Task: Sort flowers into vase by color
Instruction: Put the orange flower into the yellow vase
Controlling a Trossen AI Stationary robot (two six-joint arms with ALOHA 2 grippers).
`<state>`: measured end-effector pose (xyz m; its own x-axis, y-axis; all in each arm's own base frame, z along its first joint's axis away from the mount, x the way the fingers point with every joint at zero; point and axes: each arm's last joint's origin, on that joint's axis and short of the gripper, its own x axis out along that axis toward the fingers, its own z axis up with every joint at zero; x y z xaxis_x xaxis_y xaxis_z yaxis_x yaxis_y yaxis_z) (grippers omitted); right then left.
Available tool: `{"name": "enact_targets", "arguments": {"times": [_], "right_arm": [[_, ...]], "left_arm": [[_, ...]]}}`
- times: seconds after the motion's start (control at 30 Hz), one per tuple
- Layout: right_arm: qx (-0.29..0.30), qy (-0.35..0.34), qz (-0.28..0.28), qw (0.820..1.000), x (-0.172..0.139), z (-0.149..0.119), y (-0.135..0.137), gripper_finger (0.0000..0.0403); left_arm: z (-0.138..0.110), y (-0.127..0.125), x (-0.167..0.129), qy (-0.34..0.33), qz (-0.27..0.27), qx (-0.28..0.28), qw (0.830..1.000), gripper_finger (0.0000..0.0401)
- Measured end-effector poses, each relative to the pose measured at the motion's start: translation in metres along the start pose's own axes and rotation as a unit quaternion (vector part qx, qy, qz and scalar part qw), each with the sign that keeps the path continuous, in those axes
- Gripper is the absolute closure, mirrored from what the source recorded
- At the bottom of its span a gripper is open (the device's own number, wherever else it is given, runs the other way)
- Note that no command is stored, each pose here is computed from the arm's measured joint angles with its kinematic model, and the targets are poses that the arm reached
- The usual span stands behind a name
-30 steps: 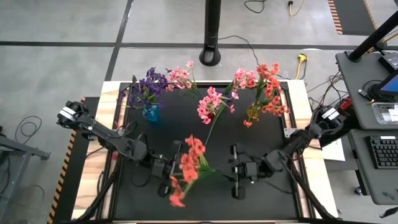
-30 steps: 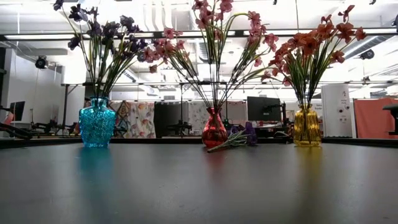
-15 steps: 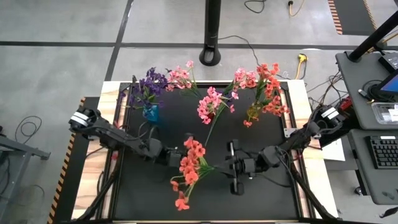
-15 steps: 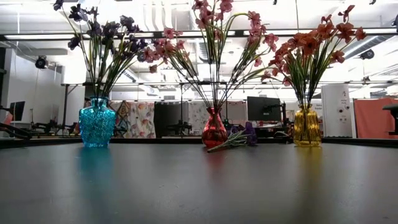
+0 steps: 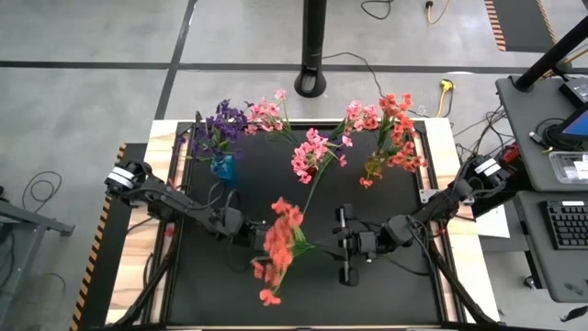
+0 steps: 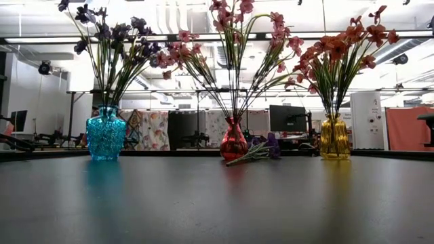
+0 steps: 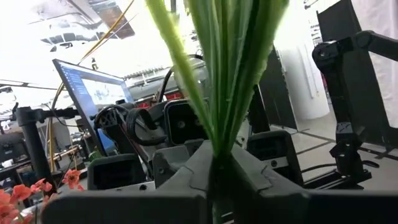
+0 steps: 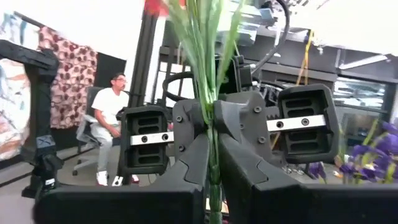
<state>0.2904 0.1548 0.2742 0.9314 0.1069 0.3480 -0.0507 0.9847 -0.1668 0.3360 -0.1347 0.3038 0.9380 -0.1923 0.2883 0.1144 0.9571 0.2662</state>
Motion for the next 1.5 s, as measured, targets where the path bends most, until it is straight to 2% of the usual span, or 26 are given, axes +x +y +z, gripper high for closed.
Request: {"name": "enact_targets", "arguments": {"times": [0.13, 0.3, 0.43, 0.63, 0.73, 0.9, 1.2, 1.4, 1.5], "right_arm": [[0.002, 0.012, -0.028, 1.0, 0.0, -0.001, -0.001, 0.0347], [0.016, 0.015, -0.038, 0.999, -0.001, 0.0, 0.0, 0.0284], [0.009, 0.025, -0.068, 0.997, -0.005, 0.003, 0.005, 0.0234], [-0.02, 0.069, -0.163, 0.984, -0.015, 0.01, 0.013, 0.0176], [-0.023, 0.083, -0.19, 0.978, -0.018, 0.012, 0.016, 0.0157], [-0.011, 0.092, -0.191, 0.977, -0.019, 0.011, 0.017, 0.0141], [0.001, 0.156, -0.187, 0.97, 0.014, 0.013, 0.006, 0.0147], [0.004, 0.197, -0.181, 0.963, 0.031, 0.022, 0.002, 0.0156], [0.008, 0.204, -0.184, 0.961, 0.032, 0.022, 0.001, 0.0174]], "left_arm": [[0.0, 0.001, 0.0, 0.002, 0.004, -0.002, 1.0, 0.039], [0.001, 0.001, -0.001, 0.01, 0.001, -0.001, 1.0, 0.0396], [0.006, 0.003, -0.005, 0.029, -0.004, 0.001, 1.0, 0.0398], [0.01, 0.007, -0.015, 0.105, -0.024, -0.008, 0.994, 0.0399], [0.011, 0.011, -0.023, 0.162, -0.011, -0.006, 0.987, 0.0399], [0.006, 0.017, -0.033, 0.243, 0.059, 0.006, 0.968, 0.0398], [-0.011, 0.009, -0.022, 0.234, 0.068, 0.017, 0.97, 0.0395], [-0.009, 0.01, -0.02, 0.218, 0.075, 0.015, 0.973, 0.0394], [-0.009, 0.01, -0.019, 0.215, 0.076, 0.014, 0.974, 0.0394]]}}
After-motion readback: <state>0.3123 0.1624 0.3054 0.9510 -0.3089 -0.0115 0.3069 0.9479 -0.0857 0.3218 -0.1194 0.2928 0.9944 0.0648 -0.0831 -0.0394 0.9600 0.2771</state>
